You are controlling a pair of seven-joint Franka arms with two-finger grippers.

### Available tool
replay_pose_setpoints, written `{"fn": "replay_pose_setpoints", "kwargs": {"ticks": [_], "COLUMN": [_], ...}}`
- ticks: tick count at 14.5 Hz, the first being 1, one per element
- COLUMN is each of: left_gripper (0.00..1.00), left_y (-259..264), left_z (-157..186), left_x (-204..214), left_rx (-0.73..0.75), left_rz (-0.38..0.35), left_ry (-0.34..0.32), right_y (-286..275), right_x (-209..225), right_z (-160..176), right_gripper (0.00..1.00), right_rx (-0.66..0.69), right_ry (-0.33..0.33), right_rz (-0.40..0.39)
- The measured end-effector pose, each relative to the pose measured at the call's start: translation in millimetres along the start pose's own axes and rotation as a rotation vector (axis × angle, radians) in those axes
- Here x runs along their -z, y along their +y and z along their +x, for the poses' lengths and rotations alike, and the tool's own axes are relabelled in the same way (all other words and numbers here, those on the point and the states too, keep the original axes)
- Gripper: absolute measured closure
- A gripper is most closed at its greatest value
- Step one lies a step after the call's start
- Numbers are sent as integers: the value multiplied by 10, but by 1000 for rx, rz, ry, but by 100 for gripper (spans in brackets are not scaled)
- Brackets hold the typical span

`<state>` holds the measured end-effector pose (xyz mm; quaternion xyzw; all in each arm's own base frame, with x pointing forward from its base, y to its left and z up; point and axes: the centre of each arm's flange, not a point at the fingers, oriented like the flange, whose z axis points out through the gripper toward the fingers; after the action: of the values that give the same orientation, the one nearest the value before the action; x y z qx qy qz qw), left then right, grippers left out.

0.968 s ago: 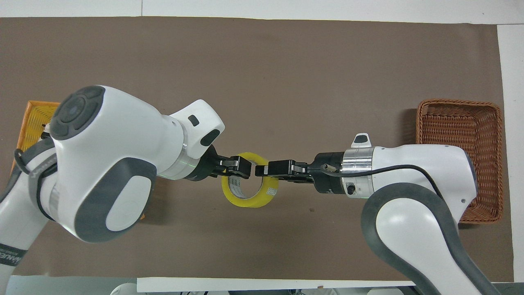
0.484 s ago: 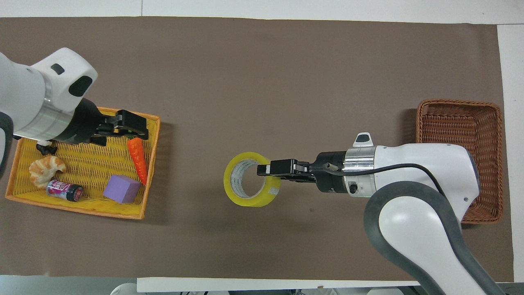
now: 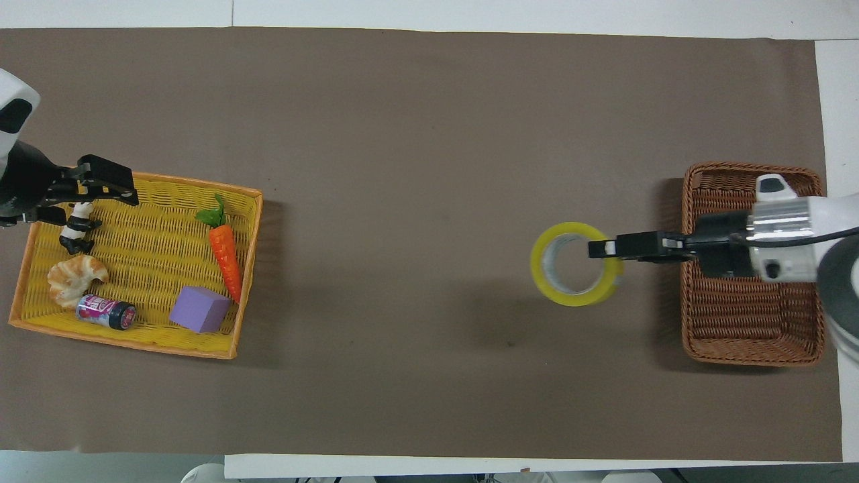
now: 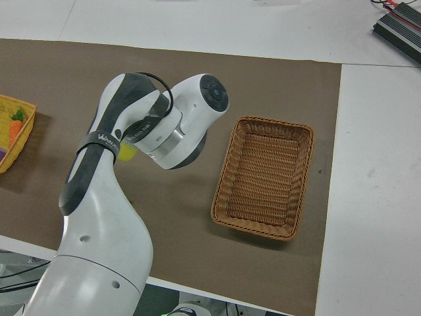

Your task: Move tape to another basket

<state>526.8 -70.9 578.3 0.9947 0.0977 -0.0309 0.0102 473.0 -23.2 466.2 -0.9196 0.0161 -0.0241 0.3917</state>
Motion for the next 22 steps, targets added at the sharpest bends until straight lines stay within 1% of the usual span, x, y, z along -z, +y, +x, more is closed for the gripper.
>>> {"fn": "replay_pose_setpoints", "kwargs": {"ticks": [1, 2, 3, 5, 6, 7, 9, 11, 15, 16, 18, 20, 22], "left_gripper": [0, 0, 0, 0, 0, 0, 0, 0, 0, 0, 0, 0, 0], "left_y": [-95, -166, -207, -219, -215, -210, -205, -208, -204, -194, -177, -165, -149], "left_z": [31, 54, 66, 70, 68, 67, 66, 66, 69, 71, 85, 136, 182], "left_x": [3, 5, 7, 7, 7, 7, 3, -2, 22, 62, 215, 427, 525], "left_rx": [19, 33, 41, 43, 42, 41, 41, 41, 40, 38, 31, 26, 22], "left_rz": [-1, -2, -2, -3, -2, -2, -2, -1, -3, -2, 13, 20, 22], "left_ry": [0, 0, 1, 1, 1, 1, 0, -1, 4, 6, -8, -18, -19], "right_y": [303, 600, 923, 1607, 1908, 2117, 2304, 2414, 2810, 2873, 2928, 2937, 2942], "right_x": [291, 573, 855, 1246, 1306, 1293, 1167, 1065, 972, 947, 902, 874, 866], "right_z": [-22, -39, -43, -66, -91, -102, -70, -55, -149, -162, -176, -188, -193], "right_gripper": [45, 45, 45, 45, 45, 45, 45, 45, 45, 45, 45, 45, 45], "right_rx": [6, 12, 13, 8, 5, 0, -8, 20, 68, 68, 64, 70, 73], "right_ry": [18, 18, 19, 37, 41, 37, 14, -3, -14, -20, -30, -33, -35], "right_rz": [-33, -56, -61, -44, -33, -24, -10, 0, 5, -1, -11, -8, -10]}}
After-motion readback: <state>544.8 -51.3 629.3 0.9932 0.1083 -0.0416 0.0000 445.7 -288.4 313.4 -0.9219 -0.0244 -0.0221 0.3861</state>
